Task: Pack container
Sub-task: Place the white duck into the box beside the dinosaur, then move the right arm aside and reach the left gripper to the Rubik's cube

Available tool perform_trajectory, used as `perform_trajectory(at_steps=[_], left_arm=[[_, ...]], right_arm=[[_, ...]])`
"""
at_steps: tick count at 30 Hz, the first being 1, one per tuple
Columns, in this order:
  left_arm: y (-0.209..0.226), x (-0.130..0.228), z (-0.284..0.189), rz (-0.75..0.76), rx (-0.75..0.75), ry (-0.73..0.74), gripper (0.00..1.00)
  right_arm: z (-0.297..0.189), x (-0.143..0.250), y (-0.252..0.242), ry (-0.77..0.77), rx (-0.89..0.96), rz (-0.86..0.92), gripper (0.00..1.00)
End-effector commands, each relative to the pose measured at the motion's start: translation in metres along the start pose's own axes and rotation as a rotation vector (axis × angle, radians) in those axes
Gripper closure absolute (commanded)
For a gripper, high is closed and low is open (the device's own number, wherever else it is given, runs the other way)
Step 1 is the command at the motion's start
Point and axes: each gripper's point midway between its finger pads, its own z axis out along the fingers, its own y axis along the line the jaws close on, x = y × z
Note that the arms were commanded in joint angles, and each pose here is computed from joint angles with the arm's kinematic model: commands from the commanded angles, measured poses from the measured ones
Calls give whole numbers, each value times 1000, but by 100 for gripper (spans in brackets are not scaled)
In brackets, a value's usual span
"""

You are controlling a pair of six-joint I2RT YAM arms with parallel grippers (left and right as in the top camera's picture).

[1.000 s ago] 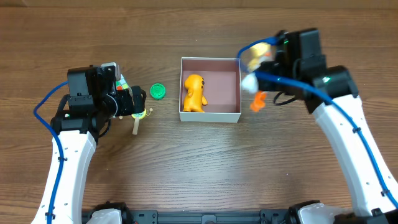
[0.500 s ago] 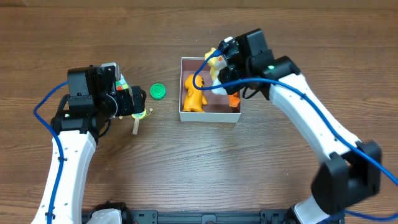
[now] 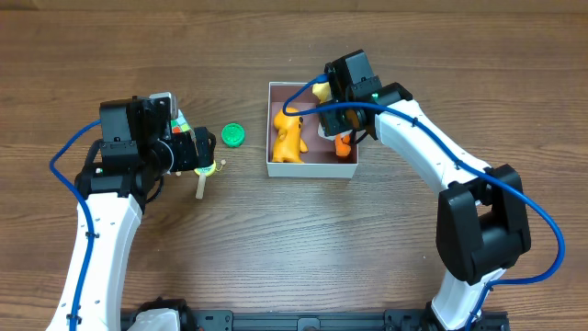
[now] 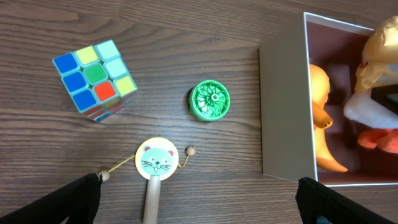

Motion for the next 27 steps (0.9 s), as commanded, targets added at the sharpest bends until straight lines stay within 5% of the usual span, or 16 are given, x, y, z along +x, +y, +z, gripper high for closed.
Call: perform_trajectory(at_steps=[1,12,17,27], left_arm=[[-4,-10,-3,0,6,-21,0],[-4,-10,-3,0,6,-21,0],[-4,-10,-3,0,6,-21,0],[-12,-15,-4,-69,60,-39,0]], right_arm=[[-15,-6,-3,-20,21,28,15],[-148,-28,1,-232,-12,112,14],[-191,7,9,-168,-80,319,0],[-196,41,5,-7,-200,510,0]])
